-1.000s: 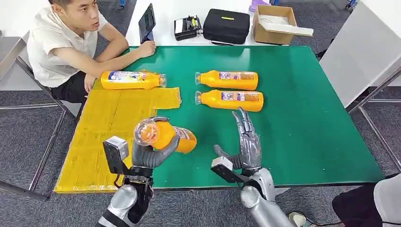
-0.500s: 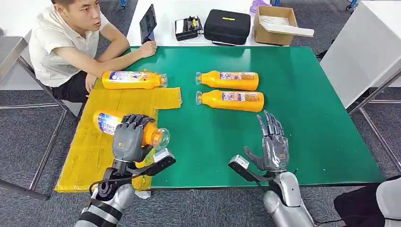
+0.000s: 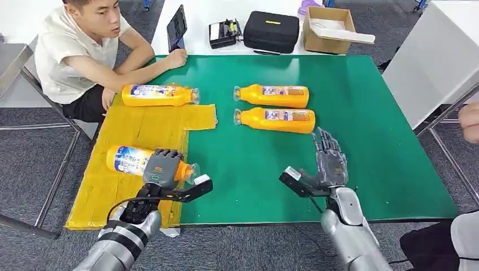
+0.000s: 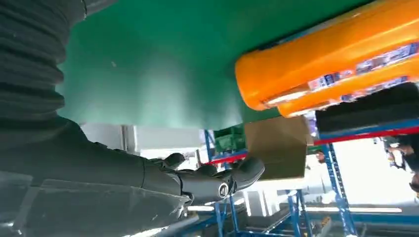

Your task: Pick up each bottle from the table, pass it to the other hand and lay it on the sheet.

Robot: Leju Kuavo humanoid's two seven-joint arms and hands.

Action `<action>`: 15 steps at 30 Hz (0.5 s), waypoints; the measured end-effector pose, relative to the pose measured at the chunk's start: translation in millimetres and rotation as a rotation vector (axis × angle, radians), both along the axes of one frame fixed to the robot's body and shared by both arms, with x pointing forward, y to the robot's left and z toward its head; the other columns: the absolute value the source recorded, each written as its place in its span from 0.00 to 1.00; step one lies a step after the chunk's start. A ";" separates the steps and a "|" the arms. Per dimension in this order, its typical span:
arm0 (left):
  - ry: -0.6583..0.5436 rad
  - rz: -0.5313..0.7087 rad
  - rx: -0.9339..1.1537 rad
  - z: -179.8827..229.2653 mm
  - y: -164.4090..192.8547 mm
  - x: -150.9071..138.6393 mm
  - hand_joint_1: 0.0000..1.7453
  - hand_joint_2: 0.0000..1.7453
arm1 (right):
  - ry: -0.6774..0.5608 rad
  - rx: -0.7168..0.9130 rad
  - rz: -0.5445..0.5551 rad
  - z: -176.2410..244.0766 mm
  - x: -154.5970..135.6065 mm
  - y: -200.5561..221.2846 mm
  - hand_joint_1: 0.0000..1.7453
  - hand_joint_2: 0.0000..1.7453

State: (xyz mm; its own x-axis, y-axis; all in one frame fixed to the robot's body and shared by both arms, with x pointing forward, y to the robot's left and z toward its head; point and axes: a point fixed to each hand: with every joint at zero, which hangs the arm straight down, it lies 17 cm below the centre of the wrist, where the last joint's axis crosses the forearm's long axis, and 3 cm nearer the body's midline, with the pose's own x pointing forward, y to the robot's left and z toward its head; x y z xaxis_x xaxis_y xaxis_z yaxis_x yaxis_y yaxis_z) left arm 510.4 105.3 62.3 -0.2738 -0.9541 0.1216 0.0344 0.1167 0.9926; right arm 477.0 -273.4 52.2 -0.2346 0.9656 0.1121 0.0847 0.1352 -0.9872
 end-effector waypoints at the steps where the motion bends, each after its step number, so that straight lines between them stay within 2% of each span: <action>1: 0.011 0.003 0.003 -1.6 -0.9 1.9 0.78 1.00 | 0.004 -0.009 -0.003 0.2 4.7 -2.6 0.00 1.00; 2: 0.017 0.005 0.009 -2.9 -1.7 3.2 0.15 1.00 | 0.009 -0.020 -0.004 -0.5 8.2 -4.1 0.00 1.00; 3: 0.022 0.006 0.016 -3.9 -2.8 4.5 0.00 1.00 | 0.015 -0.024 -0.006 -1.1 11.6 -5.6 0.00 1.00; 15: 0.253 -0.066 0.052 -34.0 -24.3 5.3 0.00 1.00 | 0.057 0.040 0.051 -11.9 10.9 6.0 0.00 1.00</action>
